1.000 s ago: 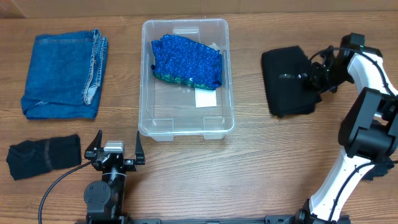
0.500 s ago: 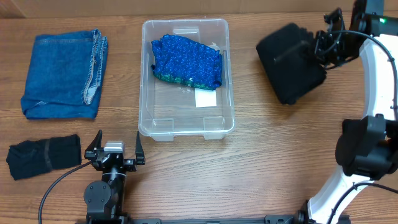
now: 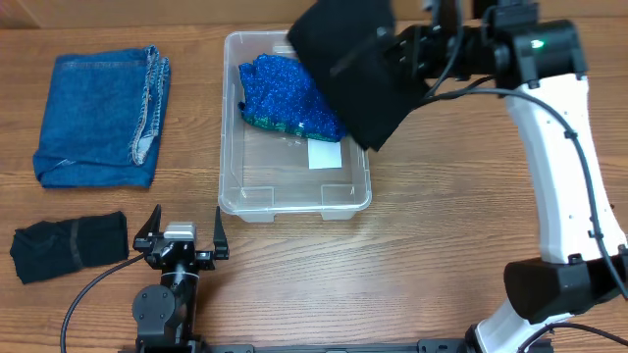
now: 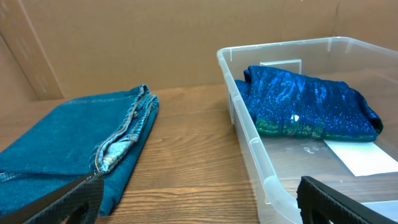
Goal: Pack container
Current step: 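Carry the black sweater into the bin's near end and lower it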
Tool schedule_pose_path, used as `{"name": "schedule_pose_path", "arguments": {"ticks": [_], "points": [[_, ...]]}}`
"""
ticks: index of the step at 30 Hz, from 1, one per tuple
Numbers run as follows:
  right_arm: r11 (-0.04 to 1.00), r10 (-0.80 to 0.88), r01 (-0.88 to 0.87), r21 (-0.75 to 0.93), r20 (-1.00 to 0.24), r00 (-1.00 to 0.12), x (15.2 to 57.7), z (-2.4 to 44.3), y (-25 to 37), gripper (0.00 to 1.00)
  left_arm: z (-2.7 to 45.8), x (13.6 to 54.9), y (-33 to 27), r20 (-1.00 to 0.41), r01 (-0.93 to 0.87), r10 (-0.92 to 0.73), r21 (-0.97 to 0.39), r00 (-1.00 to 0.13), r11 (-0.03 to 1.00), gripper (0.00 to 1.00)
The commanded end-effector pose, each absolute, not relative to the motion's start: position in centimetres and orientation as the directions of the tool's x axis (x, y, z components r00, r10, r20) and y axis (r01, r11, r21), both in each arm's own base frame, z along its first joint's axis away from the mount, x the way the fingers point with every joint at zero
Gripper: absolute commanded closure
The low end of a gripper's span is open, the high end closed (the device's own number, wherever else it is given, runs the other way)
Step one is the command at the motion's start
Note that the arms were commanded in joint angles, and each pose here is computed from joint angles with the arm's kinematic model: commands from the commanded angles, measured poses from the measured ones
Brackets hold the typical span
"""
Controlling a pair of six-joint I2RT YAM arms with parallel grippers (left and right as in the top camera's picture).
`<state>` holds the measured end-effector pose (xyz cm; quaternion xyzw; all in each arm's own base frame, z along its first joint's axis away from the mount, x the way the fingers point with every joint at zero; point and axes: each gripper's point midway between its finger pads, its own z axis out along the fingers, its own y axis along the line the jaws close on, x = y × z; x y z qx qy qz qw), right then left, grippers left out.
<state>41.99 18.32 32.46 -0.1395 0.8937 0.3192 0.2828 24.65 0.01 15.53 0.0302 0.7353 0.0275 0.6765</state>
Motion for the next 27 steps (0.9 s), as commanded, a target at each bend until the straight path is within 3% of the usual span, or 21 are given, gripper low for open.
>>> {"name": "schedule_pose_path", "arguments": {"ticks": [1, 3, 5, 9, 16, 22, 27], "points": [[0.719, -0.309, -0.651, 0.246, -0.725, -0.615, 40.6, 34.0, 19.5, 0.96, 15.6, 24.6, 0.3, -0.993, -0.01, 0.089, 0.09, -0.076, 0.996, 0.0], [0.587, -0.521, -0.807, 0.058, -0.736, -0.432, 39.2, 33.3, 21.3, 0.96, 15.6, 24.6, 0.3, -0.993, -0.009, 0.089, 0.09, -0.076, 0.996, 0.0], [0.495, -0.601, -0.869, -0.027, -0.732, -0.32, 38.5, 33.1, 22.3, 0.96, 15.6, 24.6, 0.3, -0.993, -0.01, 0.089, 0.09, -0.076, 0.996, 0.0], [0.365, -0.684, -0.925, -0.108, -0.705, -0.188, 37.7, 31.6, 23.7, 0.96, 15.6, 24.6, 0.3, -0.993, -0.01, 0.089, 0.09, -0.076, 0.996, 0.0], [0.266, -0.721, -0.961, -0.077, -0.677, -0.145, 38.0, 27.5, 26.3, 0.96, 15.6, 24.6, 0.3, -0.993, -0.009, 0.089, 0.09, -0.077, 0.996, 0.0], [0.186, -0.731, -0.981, -0.059, -0.675, -0.098, 35.9, 26.8, 29.7, 0.96, 15.6, 24.6, 0.3, -0.993, -0.01, 0.089, 0.09, -0.076, 0.996, 0.0], [0.147, -0.768, -0.989, 0.013, -0.628, -0.122, 34.6, 23.8, 31.3, 0.96, 15.6, 24.6, 0.3, -0.993, -0.009, 0.089, 0.09, -0.077, 0.996, 0.0]]}}
